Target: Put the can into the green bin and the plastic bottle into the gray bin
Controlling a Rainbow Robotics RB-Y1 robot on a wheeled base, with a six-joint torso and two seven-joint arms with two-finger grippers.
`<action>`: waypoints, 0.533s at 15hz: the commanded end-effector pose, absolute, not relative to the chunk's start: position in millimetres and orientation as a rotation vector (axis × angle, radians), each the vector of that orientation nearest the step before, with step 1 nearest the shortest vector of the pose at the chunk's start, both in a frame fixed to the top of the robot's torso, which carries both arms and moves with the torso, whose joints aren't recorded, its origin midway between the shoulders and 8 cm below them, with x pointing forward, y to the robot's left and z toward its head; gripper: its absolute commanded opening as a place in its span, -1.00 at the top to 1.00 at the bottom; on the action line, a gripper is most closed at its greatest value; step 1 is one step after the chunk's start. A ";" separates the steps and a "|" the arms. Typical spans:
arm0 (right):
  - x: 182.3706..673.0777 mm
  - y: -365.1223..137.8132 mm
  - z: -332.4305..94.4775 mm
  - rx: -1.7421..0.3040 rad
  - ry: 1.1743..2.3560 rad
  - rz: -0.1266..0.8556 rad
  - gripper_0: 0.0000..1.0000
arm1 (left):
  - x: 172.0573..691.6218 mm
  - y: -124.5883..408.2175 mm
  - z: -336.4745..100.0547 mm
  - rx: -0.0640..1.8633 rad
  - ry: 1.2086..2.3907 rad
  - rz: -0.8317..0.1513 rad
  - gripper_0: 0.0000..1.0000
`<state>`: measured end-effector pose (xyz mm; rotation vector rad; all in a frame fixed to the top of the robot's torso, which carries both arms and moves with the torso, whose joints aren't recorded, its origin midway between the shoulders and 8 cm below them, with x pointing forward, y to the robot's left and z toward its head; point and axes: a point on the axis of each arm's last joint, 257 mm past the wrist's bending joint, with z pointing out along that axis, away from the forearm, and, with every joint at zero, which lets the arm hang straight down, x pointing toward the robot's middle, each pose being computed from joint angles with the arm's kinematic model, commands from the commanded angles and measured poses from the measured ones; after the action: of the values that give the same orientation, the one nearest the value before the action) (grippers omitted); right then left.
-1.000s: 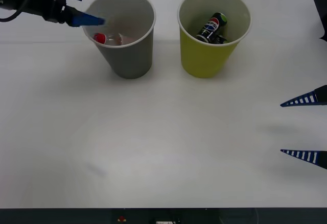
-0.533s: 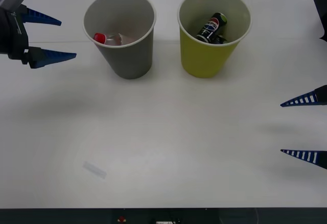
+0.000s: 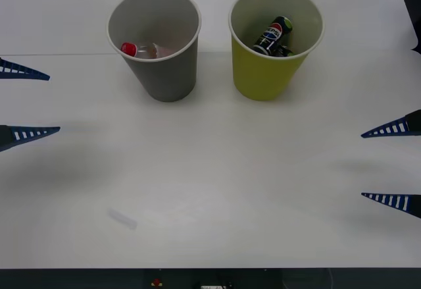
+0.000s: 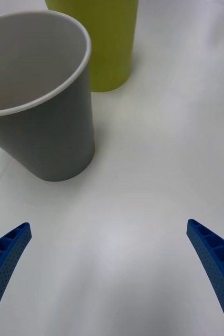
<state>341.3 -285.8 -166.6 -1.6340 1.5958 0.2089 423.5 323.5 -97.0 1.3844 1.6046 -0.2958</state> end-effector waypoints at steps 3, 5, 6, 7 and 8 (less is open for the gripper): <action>341.3 -285.8 -166.6 -1.634 1.596 0.209 -1.00 | 388.0 337.8 -124.1 1.453 1.562 -0.309 -1.00; 341.3 -285.8 -166.6 -1.634 1.596 0.209 -1.00 | 375.6 337.9 -132.7 1.482 1.562 -0.313 -1.00; 341.3 -285.8 -166.6 -1.634 1.596 0.209 -1.00 | 370.9 338.5 -135.4 1.494 1.567 -0.311 -1.00; 341.3 -285.8 -166.6 -1.634 1.596 0.209 -1.00 | 364.9 336.8 -137.1 1.508 1.562 -0.318 -1.00; 341.3 -285.8 -166.6 -1.634 1.596 0.209 -1.00 | 358.8 336.1 -138.7 1.523 1.559 -0.323 -1.00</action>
<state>341.3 -285.8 -166.6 -1.6341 1.5957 0.2089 363.3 336.9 -137.7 1.5111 1.5624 -0.3189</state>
